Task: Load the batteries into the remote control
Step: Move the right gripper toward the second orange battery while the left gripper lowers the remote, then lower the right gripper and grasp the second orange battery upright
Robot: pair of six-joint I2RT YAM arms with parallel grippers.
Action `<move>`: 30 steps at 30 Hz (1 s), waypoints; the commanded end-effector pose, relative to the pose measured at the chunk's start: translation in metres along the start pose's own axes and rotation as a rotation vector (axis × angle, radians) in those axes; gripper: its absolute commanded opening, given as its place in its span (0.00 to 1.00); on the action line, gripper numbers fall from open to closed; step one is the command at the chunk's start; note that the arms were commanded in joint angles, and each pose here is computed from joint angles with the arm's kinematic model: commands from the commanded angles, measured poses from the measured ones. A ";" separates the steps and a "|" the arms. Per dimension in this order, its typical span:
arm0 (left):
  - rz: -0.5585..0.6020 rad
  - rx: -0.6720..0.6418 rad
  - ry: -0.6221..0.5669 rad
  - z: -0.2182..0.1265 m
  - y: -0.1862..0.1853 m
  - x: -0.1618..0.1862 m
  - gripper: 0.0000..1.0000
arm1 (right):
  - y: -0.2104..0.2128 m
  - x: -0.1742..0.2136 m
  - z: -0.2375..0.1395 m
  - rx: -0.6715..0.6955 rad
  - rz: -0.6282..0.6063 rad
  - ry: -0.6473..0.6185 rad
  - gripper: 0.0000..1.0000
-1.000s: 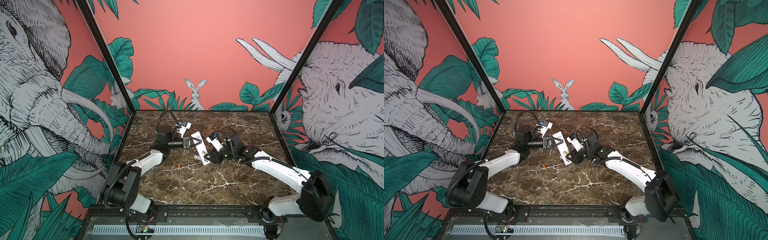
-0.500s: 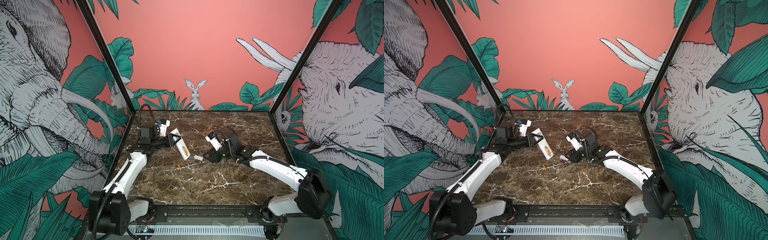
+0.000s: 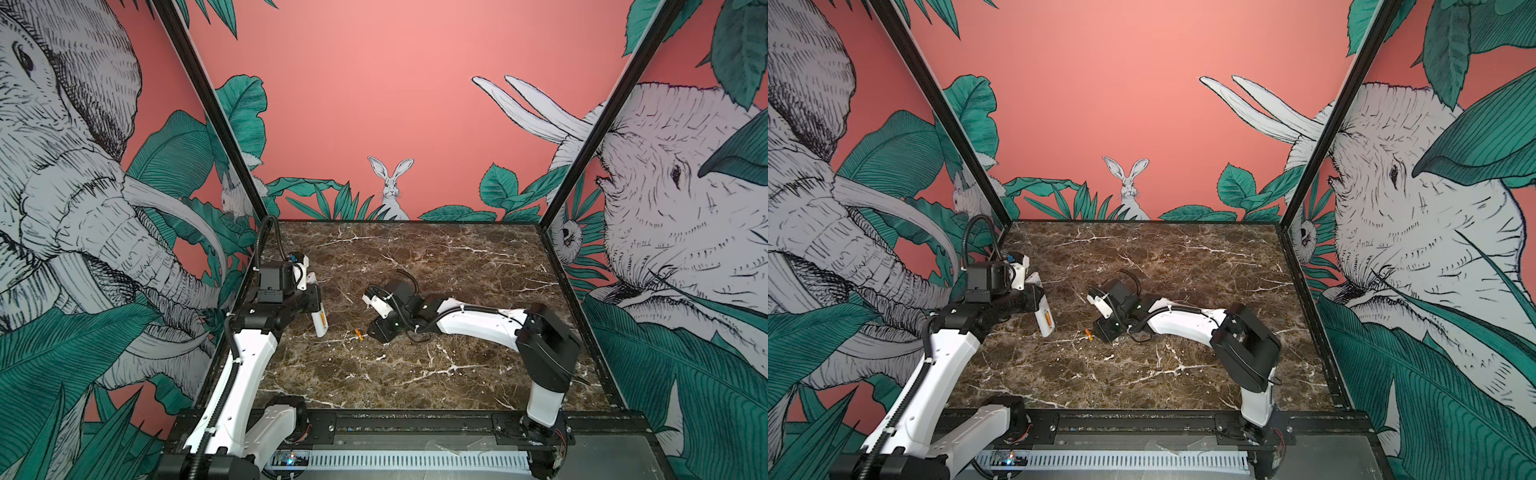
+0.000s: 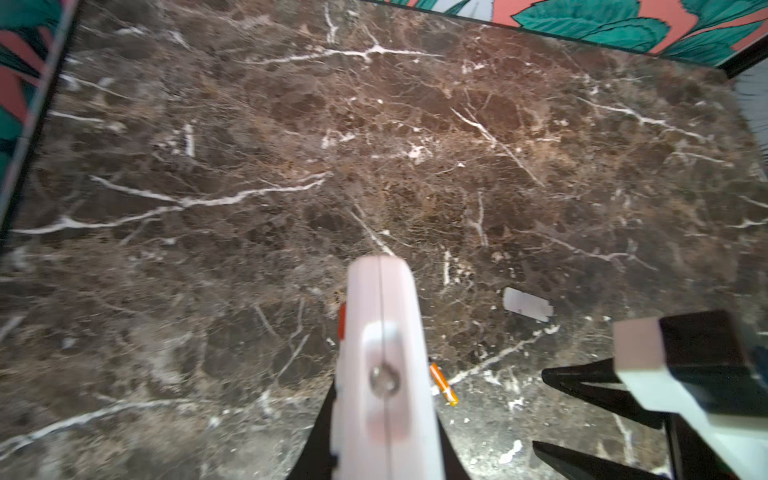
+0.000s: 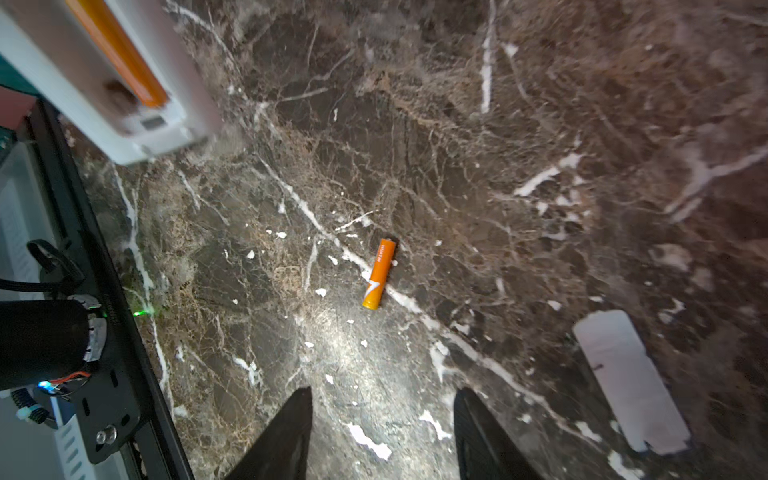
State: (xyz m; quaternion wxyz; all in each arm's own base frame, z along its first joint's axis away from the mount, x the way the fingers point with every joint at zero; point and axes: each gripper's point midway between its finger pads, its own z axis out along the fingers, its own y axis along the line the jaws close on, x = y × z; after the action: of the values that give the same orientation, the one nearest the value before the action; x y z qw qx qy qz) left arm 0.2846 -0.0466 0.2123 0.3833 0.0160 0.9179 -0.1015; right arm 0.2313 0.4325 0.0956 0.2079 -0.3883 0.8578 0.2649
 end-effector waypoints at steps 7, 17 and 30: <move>0.086 -0.110 -0.026 -0.027 0.017 0.007 0.00 | -0.002 -0.008 0.033 0.140 0.010 0.068 0.46; 0.089 -0.068 -0.048 -0.025 0.011 0.010 0.00 | -0.005 -0.012 0.060 0.185 0.010 0.123 0.42; 0.092 -0.038 -0.062 -0.028 0.005 0.009 0.00 | -0.011 -0.007 0.083 0.234 -0.002 0.185 0.28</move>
State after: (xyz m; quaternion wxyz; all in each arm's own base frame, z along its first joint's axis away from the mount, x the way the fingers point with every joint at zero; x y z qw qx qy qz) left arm 0.2612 -0.0357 0.2232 0.4105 0.0409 0.9087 -0.0635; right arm 0.2583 0.4835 0.0365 0.1762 -0.3849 0.8942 0.1455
